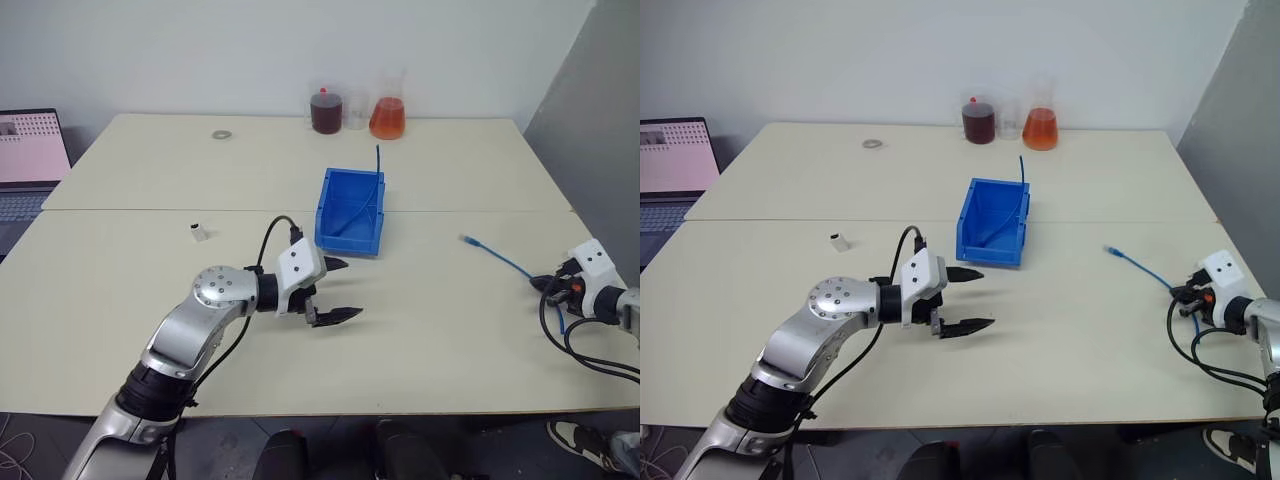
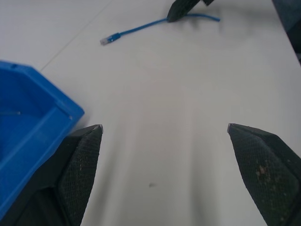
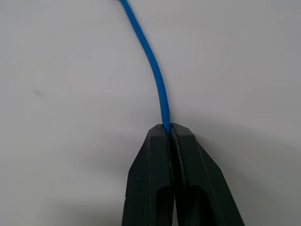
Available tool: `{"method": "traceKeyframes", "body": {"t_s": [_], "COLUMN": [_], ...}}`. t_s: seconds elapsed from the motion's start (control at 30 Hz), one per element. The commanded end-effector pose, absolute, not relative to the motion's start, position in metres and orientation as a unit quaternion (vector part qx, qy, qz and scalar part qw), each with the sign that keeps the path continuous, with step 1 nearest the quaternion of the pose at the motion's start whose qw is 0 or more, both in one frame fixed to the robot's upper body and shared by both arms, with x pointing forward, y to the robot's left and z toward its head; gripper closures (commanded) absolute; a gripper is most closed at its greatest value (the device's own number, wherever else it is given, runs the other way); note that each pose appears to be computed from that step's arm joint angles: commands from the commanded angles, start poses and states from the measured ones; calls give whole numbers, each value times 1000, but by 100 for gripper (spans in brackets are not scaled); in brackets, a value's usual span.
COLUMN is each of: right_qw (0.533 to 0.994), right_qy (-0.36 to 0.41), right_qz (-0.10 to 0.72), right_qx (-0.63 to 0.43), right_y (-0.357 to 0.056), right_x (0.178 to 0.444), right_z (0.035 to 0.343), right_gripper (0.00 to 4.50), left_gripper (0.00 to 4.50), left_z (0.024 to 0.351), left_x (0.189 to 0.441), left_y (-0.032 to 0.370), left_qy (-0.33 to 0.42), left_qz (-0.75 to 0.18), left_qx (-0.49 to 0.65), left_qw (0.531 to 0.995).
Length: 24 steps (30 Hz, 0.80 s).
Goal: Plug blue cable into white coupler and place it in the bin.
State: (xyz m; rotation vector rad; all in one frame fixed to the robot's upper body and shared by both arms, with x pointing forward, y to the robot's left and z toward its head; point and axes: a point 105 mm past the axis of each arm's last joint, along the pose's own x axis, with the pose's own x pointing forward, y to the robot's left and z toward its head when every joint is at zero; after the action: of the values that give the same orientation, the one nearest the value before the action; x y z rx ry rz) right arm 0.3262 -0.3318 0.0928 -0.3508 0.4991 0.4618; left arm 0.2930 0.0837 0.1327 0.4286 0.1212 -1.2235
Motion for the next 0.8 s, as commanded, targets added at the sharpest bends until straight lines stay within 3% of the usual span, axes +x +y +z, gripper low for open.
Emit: {"method": "traceKeyframes", "body": {"t_s": [0.03, 0.17, 0.37, 0.53, 0.8], "right_qw": [888, 858, 843, 837, 832], "right_qy": [198, 179, 153, 145, 140], "right_qz": [349, 424, 471, 490, 506], "right_qx": [-225, -228, -209, -196, -178], "right_y": [-286, -234, -166, -121, -88], "right_x": [315, 300, 297, 296, 295], "right_z": [121, 120, 109, 98, 95], "right_gripper": [448, 448, 448, 448, 448], "left_gripper": [0, 0, 0, 0, 0], "left_z": [133, 113, 91, 87, 83], "left_x": [292, 280, 265, 260, 253], "left_y": [120, 162, 206, 223, 226], "left_qy": [65, 116, 169, 175, 182], "left_qz": [-529, -486, -436, -407, -409], "left_qx": [221, 228, 227, 215, 202], "left_qw": [817, 836, 854, 870, 871]}}
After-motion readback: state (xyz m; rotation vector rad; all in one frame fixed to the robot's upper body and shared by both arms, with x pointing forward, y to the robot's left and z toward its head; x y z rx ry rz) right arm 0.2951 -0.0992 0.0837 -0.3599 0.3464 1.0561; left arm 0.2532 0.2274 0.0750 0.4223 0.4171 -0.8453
